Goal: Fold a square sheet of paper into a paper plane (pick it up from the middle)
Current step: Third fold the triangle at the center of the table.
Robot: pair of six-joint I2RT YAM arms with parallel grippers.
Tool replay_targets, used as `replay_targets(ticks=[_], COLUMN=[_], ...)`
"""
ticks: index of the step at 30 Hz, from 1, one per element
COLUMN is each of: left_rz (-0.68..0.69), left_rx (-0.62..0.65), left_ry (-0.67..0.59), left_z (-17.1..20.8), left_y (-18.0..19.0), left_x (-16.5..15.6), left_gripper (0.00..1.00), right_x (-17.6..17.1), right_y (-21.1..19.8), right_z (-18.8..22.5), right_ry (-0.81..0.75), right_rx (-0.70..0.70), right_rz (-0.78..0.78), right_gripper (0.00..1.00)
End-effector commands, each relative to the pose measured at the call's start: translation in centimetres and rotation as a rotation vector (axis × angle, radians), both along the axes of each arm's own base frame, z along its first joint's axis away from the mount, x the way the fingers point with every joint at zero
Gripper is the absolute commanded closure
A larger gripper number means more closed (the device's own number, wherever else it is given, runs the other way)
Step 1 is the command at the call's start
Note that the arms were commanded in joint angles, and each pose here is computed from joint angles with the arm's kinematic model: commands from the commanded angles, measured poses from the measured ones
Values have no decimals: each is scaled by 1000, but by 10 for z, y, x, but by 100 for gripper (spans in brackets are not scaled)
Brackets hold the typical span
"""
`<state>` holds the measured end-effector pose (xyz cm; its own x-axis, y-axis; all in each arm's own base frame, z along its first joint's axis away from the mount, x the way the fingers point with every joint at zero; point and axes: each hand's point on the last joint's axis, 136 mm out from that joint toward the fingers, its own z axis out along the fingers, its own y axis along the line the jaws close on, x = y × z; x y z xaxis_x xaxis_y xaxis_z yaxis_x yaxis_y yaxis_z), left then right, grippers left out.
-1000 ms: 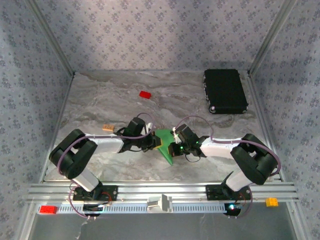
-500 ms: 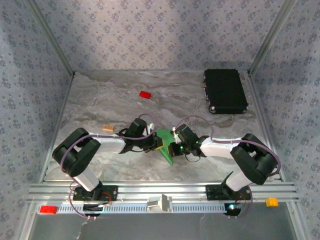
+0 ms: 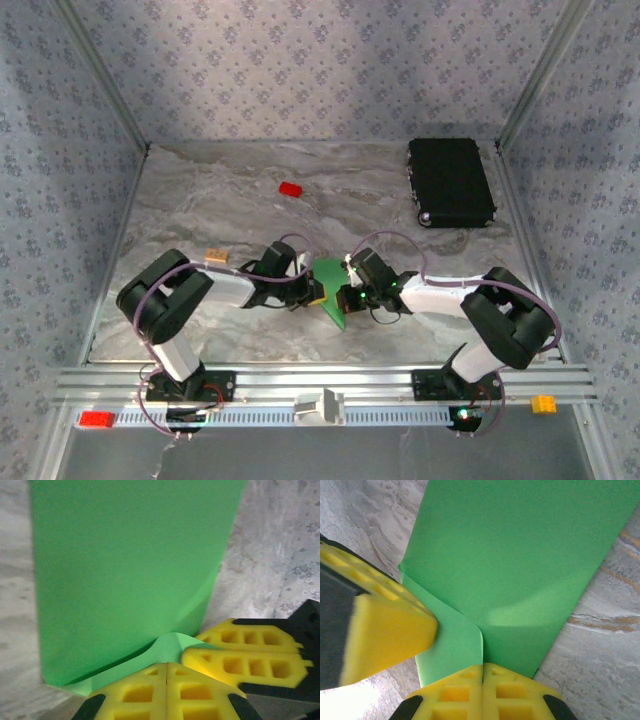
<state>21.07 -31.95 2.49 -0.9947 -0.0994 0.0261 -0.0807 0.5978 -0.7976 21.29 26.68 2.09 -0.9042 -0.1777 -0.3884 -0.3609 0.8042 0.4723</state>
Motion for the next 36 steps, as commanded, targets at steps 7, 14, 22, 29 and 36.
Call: replay_targets(ticks=[7, 14, 22, 29, 36], left_rz=[-6, -7, -2, -1, -2], left_rx=[59, 70, 75, 75, 76], left_ry=[2, -3, -11, -12, -11], left_z=[-18, -18, -18, -18, -18], left_y=[9, 9, 10, 10, 10], left_x=[-5, -4, -3, -3, -3], left_gripper=[98, 99, 99, 99, 99], right_x=[-1, 10, -6, -32, -35], right_y=[-8, -9, 4, 34, 43], right_z=[-8, 23, 61, 48, 30], right_ry=[27, -1, 53, 138, 167], right_rx=[-50, -12, 171, 168, 104], right_rz=[-28, -82, -65, 56, 79], right_gripper=[93, 77, 68, 89, 93])
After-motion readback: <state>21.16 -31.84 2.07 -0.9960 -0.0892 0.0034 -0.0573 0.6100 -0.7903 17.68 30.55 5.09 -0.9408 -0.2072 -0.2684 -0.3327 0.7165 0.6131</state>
